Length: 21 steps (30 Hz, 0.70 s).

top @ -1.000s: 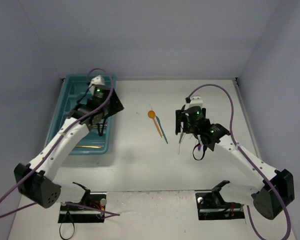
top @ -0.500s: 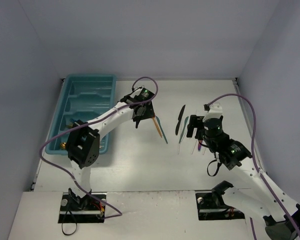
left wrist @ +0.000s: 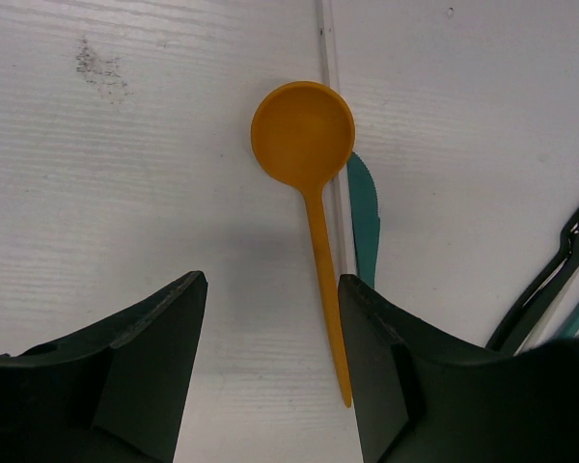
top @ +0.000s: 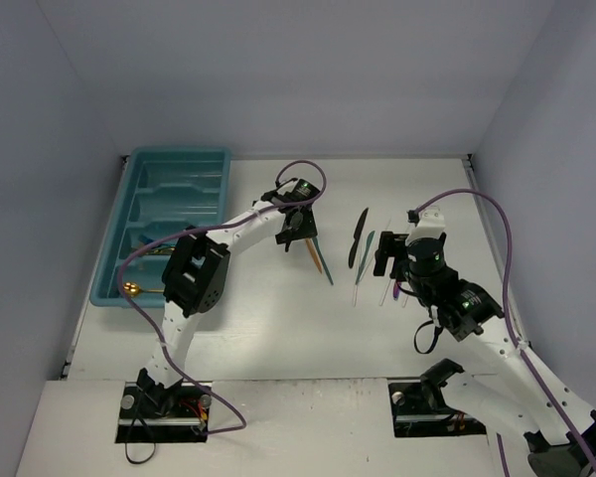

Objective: Sort the eating utensils into containers

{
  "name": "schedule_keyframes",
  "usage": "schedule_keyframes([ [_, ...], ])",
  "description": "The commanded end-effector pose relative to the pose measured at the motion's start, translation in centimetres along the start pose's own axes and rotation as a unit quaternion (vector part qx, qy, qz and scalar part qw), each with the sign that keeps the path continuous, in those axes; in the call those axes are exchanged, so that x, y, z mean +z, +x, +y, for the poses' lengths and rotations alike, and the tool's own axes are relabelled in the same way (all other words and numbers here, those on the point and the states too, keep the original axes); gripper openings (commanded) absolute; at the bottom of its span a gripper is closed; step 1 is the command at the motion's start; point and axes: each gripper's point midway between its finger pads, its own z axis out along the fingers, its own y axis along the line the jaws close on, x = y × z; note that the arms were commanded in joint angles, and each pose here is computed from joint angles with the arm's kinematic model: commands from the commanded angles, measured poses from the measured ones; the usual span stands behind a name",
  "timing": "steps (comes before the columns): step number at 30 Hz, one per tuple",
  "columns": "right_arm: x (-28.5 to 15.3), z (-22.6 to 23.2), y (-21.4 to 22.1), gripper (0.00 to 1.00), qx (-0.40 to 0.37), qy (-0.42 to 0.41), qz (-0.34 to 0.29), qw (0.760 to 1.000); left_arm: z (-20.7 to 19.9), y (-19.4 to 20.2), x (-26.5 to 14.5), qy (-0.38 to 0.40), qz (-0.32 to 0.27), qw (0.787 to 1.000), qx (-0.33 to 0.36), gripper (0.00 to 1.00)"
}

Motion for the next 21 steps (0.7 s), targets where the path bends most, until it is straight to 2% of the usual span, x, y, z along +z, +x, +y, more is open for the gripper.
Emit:
schedule_keyframes([
  [1, -0.3, -0.6, -1.3, 0.76, 0.010, 0.013, -0.024, 1.000, -2.4, -1.7, -0.9, 0.031, -0.022, 0.999, -0.016, 0.54],
  [9, -0.6, -0.8, -1.3, 0.77, 0.014, 0.016, -0.025, 0.999, -1.7, -1.2, 0.2, 0.013, -0.022, 0.999, -0.023, 0.53],
  [14, -0.6, -0.8, -1.3, 0.77, 0.015, 0.016, -0.024, 0.999, -0.9, -0.5, 0.6, 0.000, -0.016, 1.000, -0.026, 0.43],
  [21, -0.7, -0.8, -1.3, 0.77, 0.016, 0.015, -0.025, 0.999, 0.2, 0.6, 1.6, -0.020, -0.003, 1.000, -0.024, 0.36],
])
